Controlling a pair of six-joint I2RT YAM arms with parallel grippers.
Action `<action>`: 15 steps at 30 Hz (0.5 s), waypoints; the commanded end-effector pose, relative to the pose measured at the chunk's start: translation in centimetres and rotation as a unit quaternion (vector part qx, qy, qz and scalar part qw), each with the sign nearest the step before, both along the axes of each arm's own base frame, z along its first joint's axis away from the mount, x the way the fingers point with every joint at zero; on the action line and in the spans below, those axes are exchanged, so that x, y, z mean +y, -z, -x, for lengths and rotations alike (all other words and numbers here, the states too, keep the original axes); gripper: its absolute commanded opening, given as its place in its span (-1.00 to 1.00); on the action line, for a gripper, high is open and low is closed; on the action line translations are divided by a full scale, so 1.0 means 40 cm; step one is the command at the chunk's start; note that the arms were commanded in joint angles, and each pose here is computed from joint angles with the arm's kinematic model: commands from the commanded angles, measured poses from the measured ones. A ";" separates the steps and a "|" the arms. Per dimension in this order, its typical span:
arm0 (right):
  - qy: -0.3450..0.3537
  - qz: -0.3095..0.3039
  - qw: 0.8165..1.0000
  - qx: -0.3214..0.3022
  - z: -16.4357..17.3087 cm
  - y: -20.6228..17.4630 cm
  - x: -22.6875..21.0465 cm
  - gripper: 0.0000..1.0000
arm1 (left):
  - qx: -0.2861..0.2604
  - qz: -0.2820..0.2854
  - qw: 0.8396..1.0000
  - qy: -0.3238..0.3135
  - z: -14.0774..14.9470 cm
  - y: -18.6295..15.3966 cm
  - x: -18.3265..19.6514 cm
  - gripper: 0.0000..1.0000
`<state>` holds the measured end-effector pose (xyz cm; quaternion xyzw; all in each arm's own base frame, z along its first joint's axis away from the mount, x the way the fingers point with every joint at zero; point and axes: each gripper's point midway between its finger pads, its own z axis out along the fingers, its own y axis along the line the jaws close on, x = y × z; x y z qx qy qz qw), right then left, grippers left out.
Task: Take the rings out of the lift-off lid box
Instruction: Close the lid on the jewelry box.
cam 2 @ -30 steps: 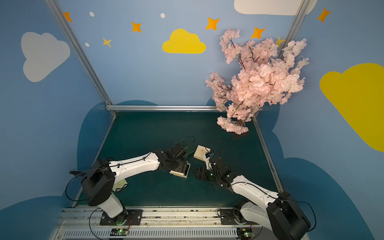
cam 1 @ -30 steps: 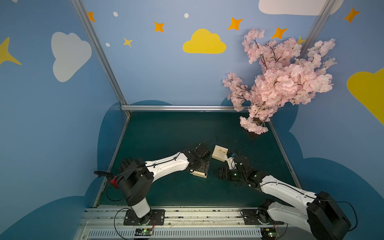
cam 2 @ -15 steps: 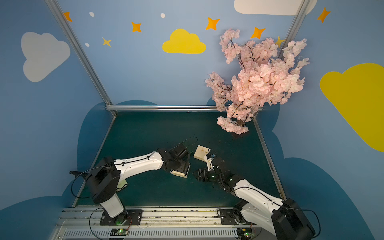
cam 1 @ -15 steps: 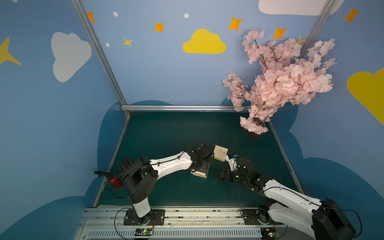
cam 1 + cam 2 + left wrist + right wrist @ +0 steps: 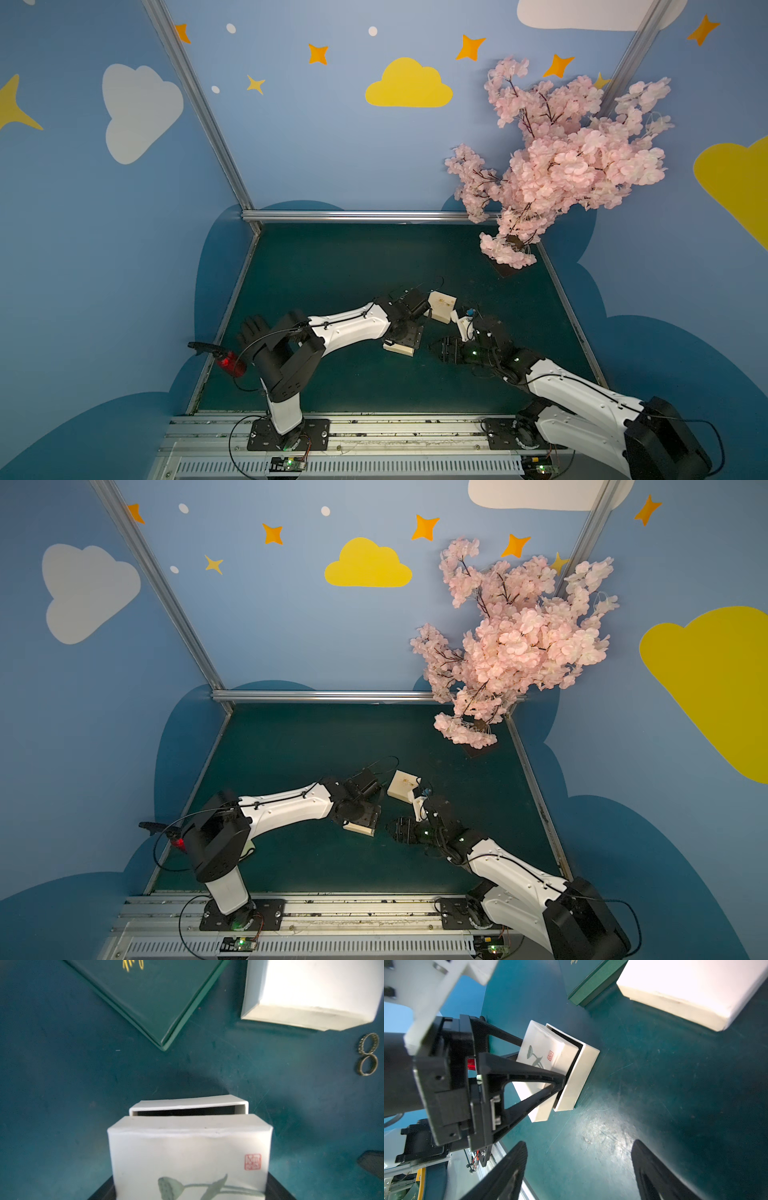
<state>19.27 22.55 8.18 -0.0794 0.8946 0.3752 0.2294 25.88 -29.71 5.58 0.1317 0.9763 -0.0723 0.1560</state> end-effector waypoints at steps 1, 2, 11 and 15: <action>0.000 0.001 1.000 -0.007 -0.002 -0.002 -0.003 0.61 | -0.003 -0.006 1.000 -0.004 -0.007 -0.003 -0.005 0.67; 0.000 0.002 1.000 -0.007 -0.002 -0.001 -0.003 0.61 | -0.002 -0.006 1.000 -0.004 -0.006 -0.001 -0.005 0.67; 0.000 0.004 1.000 0.002 -0.002 0.010 -0.001 0.61 | 0.001 -0.009 1.000 -0.007 -0.007 0.007 -0.008 0.68; -0.001 0.005 1.000 0.003 -0.002 0.012 0.000 0.61 | 0.003 -0.012 1.000 -0.009 -0.008 0.011 -0.010 0.69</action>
